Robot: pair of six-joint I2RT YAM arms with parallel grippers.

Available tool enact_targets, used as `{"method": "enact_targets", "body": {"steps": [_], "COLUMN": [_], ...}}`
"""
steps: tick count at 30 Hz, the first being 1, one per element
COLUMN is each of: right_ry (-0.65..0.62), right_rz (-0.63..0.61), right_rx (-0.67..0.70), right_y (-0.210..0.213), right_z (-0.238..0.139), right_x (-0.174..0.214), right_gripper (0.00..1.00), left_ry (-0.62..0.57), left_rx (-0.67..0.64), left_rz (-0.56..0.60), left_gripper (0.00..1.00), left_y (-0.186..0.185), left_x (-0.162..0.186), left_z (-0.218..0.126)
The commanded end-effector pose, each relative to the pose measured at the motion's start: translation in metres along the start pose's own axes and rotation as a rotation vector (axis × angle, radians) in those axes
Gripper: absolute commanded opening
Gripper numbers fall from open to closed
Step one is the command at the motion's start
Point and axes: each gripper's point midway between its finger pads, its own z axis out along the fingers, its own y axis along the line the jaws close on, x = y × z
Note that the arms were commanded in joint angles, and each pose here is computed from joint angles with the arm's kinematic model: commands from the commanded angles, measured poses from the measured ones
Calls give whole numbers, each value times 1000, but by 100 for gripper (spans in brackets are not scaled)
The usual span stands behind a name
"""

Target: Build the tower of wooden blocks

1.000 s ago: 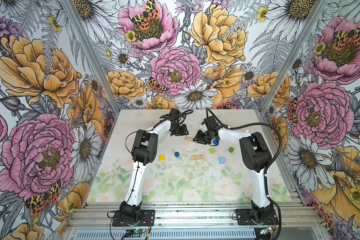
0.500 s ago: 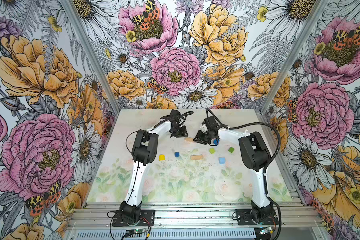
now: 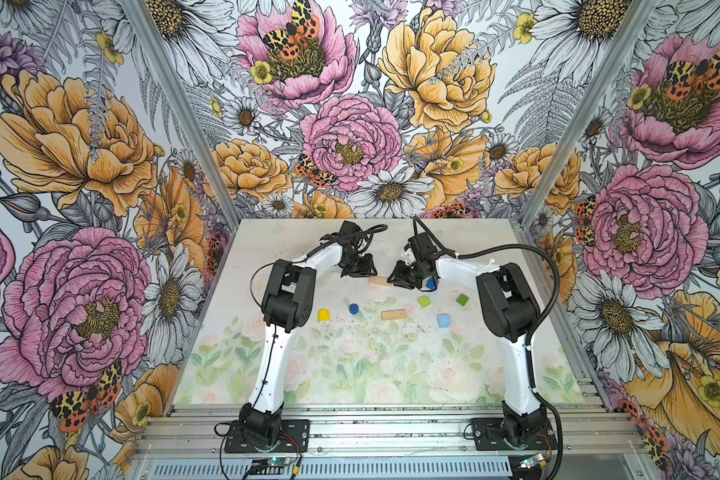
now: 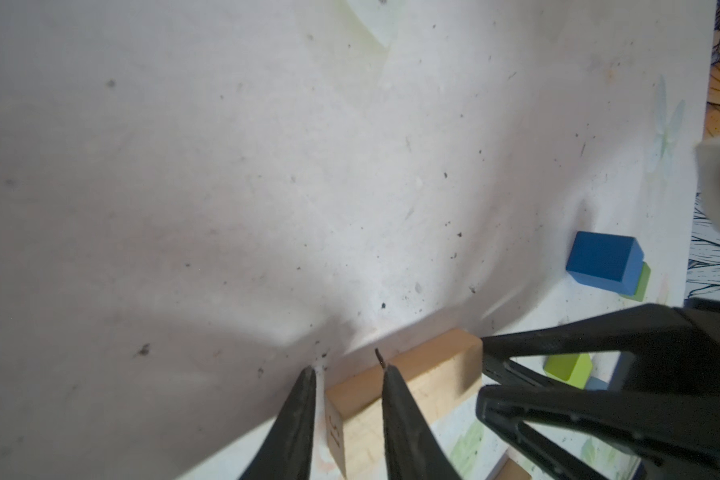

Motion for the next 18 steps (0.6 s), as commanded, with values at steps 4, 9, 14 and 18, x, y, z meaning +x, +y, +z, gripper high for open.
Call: {"method": "enact_targets", "body": {"steps": [4,9,14,18], "right_ry": [-17,-16,-16,-14], "right_rz": [-6,-6,-6,-6], "right_rx": [-16,-16,-19,-19], "right_y": [4,4,5,4], "right_z": [2,3,4,5], "right_x": [-10,-10,-12,-12], "right_gripper": [31,31,30,28], "left_ry": [-19,-37,-34,-22], "left_rx": [-53,-67,-64,-58], "left_rz": [8,6,4,0], "left_gripper": [37,38,33,29], "left_y": [-2,-2,-2,-3], "left_x": [0,-2,1,5], "left_z": [-18,-27,-30,-29]}}
